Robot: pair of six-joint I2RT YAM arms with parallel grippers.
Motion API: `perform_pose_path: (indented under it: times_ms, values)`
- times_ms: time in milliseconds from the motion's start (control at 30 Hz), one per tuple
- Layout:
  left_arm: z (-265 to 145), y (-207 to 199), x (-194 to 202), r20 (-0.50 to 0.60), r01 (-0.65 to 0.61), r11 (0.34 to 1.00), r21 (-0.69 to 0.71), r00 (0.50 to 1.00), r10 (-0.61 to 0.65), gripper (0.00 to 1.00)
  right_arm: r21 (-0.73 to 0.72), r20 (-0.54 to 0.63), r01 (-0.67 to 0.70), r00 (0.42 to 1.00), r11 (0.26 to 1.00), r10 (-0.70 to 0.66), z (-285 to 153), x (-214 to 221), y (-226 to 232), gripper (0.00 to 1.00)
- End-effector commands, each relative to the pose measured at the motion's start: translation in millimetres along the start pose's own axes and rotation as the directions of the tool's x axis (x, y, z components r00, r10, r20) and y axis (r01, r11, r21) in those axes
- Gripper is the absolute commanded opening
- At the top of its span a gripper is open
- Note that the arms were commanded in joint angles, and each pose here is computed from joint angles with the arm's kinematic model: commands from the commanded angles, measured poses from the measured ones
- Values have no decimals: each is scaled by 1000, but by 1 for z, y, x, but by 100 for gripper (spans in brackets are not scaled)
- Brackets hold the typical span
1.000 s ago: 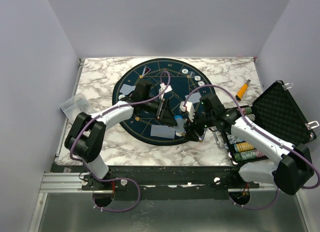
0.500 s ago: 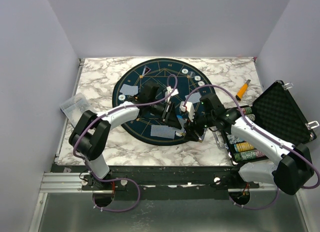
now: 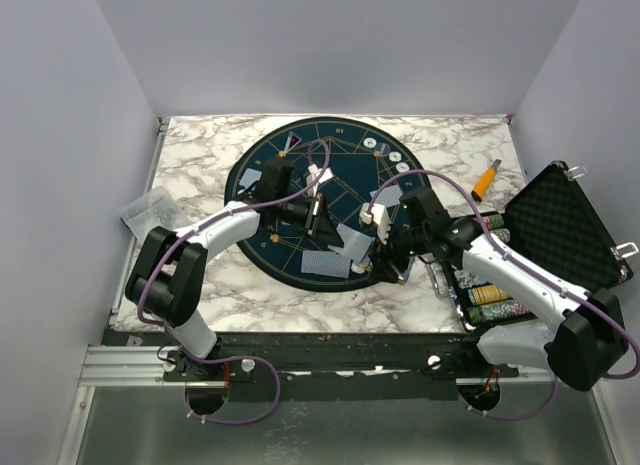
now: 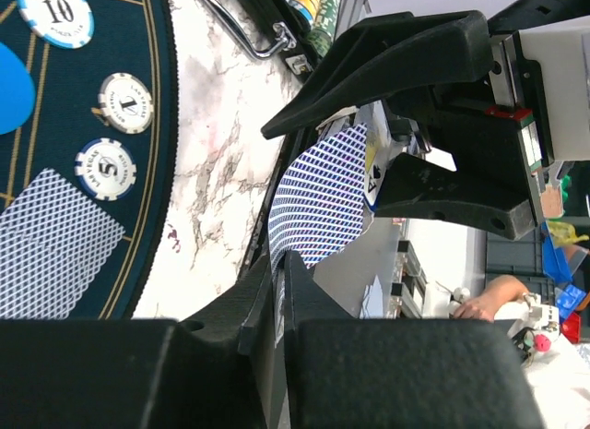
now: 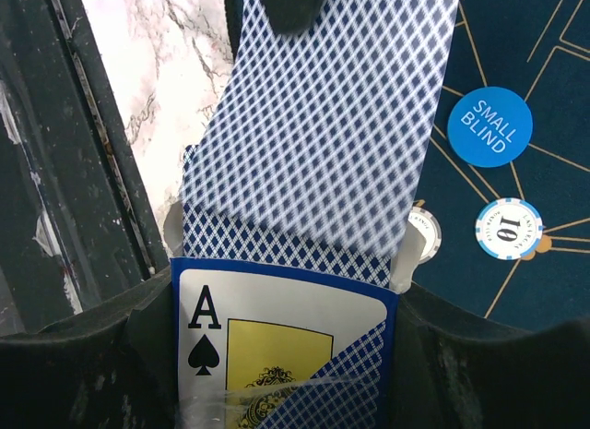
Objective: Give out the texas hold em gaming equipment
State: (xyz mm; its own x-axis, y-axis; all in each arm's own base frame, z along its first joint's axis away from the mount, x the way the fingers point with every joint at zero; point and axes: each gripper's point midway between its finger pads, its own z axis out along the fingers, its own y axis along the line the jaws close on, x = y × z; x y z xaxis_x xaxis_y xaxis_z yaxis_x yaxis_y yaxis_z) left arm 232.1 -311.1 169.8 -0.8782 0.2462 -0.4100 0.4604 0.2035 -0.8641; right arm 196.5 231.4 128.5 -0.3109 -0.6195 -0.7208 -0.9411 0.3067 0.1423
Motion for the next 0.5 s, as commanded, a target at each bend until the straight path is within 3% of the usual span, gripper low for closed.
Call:
perform_pose_path:
  times_ms: [0,100,267,467]
  values:
    - [-19,-2,-4,43,-22,1000,-9,999,23,5,32,35,35,999,999,-36,-6,-10,-3,0]
    - [-37,0,-17,94,-29,999,-14,995,30,0,41,36,35,999,999,-36,-7,-10,-4,1]
    - [-67,18,-61,233,-45,993,-112,970,70,0,43,38,35,999,998,-37,-6,-11,-5,1]
    - [-54,46,-106,297,79,985,-152,954,-30,0,40,47,40,998,998,-42,-8,-19,-6,1]
